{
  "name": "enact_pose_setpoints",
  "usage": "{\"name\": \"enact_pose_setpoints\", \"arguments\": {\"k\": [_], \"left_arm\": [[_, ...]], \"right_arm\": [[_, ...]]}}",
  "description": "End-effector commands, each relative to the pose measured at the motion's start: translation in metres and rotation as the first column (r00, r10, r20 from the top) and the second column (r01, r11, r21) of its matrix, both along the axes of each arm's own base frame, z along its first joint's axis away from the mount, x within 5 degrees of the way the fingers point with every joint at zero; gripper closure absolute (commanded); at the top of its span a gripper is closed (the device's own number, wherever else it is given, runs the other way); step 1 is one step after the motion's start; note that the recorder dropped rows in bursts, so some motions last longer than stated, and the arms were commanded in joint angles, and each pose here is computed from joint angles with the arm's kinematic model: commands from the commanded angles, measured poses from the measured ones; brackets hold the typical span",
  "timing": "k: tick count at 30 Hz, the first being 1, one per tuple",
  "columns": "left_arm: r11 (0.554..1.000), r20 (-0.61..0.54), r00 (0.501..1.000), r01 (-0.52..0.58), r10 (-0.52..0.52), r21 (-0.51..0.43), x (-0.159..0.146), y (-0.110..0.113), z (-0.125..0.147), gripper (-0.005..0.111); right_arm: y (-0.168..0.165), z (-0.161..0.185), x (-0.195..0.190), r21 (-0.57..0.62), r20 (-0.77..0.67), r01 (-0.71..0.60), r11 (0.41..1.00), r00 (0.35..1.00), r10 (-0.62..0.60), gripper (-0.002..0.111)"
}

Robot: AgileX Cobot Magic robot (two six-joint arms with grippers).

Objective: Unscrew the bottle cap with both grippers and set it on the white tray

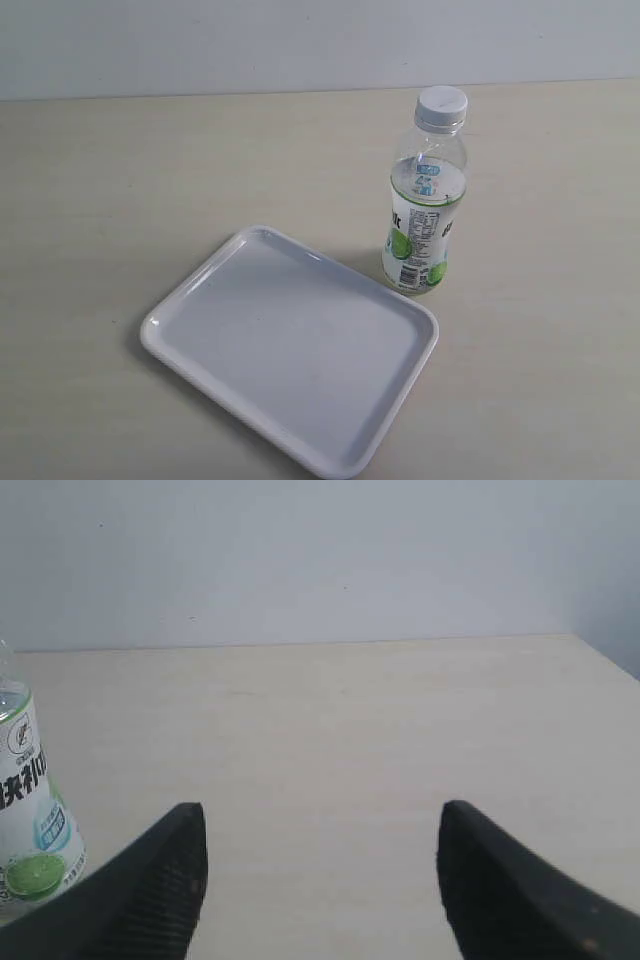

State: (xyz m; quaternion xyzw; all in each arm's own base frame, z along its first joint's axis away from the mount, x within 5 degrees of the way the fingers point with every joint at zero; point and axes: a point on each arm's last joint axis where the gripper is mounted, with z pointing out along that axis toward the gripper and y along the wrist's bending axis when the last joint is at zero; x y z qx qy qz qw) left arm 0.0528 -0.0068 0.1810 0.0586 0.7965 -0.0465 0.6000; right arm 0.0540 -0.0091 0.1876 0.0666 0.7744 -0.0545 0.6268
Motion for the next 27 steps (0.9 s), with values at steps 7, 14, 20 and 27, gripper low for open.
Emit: {"name": "enact_pose_setpoints", "arguments": {"k": [7, 14, 20, 27], "left_arm": [[1.000, 0.011, 1.000, 0.000, 0.000, -0.014, 0.000, 0.000, 0.000, 0.107], [1.000, 0.011, 1.000, 0.000, 0.000, -0.014, 0.000, 0.000, 0.000, 0.107], [1.000, 0.011, 1.000, 0.000, 0.000, -0.014, 0.000, 0.000, 0.000, 0.107], [1.000, 0.011, 1.000, 0.000, 0.000, -0.014, 0.000, 0.000, 0.000, 0.107]], "right_arm": [[0.000, 0.000, 0.000, -0.005, 0.014, 0.005, 1.000, 1.000, -0.005, 0.045], [0.000, 0.000, 0.000, -0.005, 0.014, 0.005, 1.000, 1.000, -0.005, 0.045], [-0.001, 0.012, 0.001, -0.087, 0.130, 0.010, 0.996, 0.992, 0.001, 0.045], [-0.003, 0.047, -0.004, 0.034, 0.526, 0.024, 0.999, 0.850, -0.038, 0.045]]}}
